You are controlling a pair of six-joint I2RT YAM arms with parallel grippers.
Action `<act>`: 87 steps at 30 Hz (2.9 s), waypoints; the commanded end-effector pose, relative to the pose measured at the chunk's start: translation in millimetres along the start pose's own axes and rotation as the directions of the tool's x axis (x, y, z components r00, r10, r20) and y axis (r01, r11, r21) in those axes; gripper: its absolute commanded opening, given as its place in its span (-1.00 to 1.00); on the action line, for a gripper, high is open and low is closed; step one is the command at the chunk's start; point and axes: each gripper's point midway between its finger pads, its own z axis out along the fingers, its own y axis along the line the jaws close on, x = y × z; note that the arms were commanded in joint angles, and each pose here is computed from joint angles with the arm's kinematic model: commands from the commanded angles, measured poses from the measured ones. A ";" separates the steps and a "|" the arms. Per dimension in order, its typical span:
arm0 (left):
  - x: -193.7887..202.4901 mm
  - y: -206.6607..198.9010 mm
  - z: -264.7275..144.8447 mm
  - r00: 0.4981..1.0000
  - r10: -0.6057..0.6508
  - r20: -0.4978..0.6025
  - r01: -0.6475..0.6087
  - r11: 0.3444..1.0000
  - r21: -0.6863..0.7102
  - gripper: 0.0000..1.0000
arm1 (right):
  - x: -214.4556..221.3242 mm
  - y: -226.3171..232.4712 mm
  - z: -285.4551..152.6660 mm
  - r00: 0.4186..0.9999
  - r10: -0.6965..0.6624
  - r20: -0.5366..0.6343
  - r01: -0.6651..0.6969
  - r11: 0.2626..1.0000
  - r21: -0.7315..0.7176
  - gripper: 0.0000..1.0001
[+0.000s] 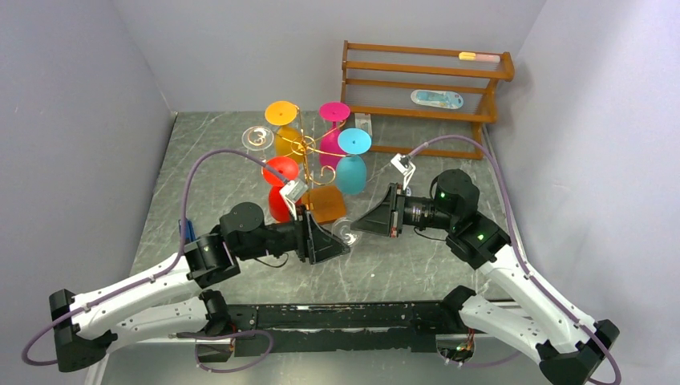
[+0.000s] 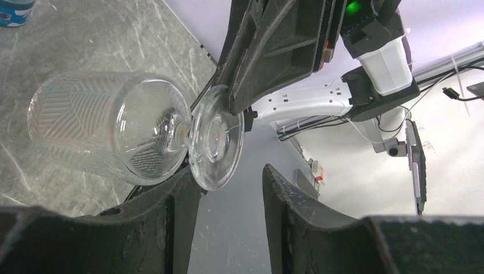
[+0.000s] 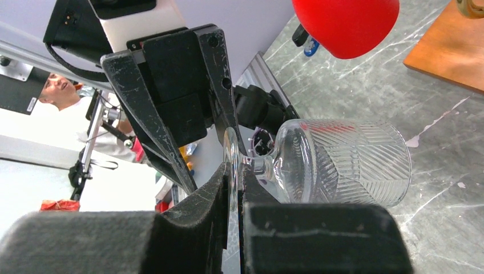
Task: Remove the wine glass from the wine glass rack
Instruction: Place the wine glass at the center of the board.
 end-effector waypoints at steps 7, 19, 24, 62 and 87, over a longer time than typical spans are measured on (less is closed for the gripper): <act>-16.3 -15.4 -3.2 0.997 0.002 0.080 -0.006 0.999 0.049 -0.27 | 1.2 26.5 -8.0 0.997 -0.079 -0.004 0.078 0.989 -0.123 -1.00; -12.1 -23.4 1.0 0.998 0.053 0.024 -0.054 0.996 0.074 -0.90 | 8.7 32.4 -12.0 0.994 -0.101 -0.049 0.092 0.984 -0.155 -0.69; -7.4 -28.5 2.8 0.999 0.050 0.001 -0.050 0.993 0.109 -0.90 | 16.1 27.8 -14.7 0.986 -0.133 -0.104 0.119 0.984 -0.129 -0.36; 1.0 -27.8 21.2 0.998 0.042 -0.055 -0.036 0.994 0.105 -0.21 | 14.4 28.6 -22.4 0.986 -0.147 -0.077 0.140 0.986 -0.085 -1.00; 21.3 -33.7 11.6 0.985 0.139 -0.106 -0.120 0.978 0.173 -0.90 | -41.4 -40.6 -58.3 0.973 -0.214 0.087 0.142 0.852 0.504 0.87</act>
